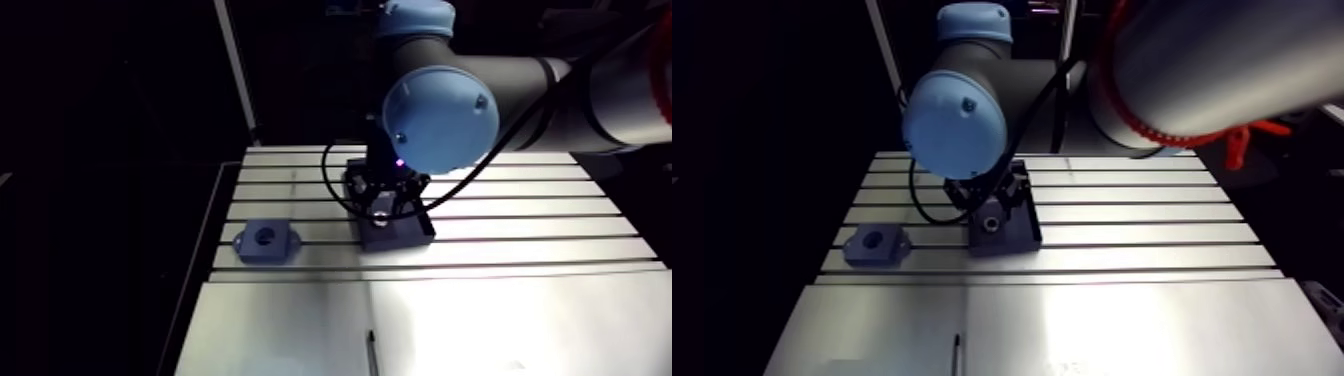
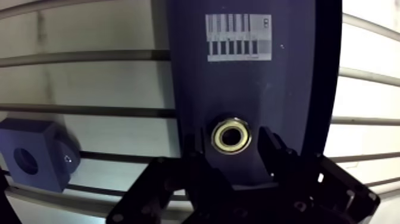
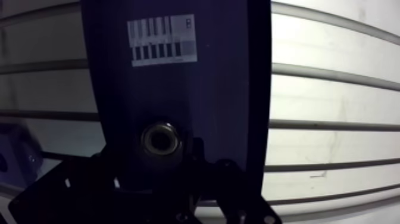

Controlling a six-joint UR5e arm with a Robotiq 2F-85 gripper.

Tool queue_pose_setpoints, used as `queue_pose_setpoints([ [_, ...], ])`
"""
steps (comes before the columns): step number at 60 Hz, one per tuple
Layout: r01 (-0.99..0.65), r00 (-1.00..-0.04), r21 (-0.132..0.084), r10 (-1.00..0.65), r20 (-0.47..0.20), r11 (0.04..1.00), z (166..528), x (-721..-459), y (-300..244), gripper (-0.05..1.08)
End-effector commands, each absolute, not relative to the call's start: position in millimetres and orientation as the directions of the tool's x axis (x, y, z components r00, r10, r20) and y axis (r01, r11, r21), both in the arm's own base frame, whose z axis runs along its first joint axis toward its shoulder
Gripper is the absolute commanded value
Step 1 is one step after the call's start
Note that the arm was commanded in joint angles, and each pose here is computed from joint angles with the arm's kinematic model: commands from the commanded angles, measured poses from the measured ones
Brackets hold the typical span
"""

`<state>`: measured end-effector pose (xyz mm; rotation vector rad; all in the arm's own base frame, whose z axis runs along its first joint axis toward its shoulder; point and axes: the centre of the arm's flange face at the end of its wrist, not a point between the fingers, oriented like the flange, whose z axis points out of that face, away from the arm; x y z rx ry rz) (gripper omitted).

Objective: Pick up the bearing and press it into the housing until flush.

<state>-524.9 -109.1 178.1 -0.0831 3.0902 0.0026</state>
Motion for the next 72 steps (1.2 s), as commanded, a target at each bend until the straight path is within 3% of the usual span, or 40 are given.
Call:
queue_pose_setpoints([
  [1,-0.054,-0.997,0.0,-0.054,-0.055,0.999,176.0,-524.5,-108.7,0.43],
  [72,-0.052,-0.996,0.0,-0.051,-0.07,0.999,168.3,-524.3,-107.0,0.5],
])
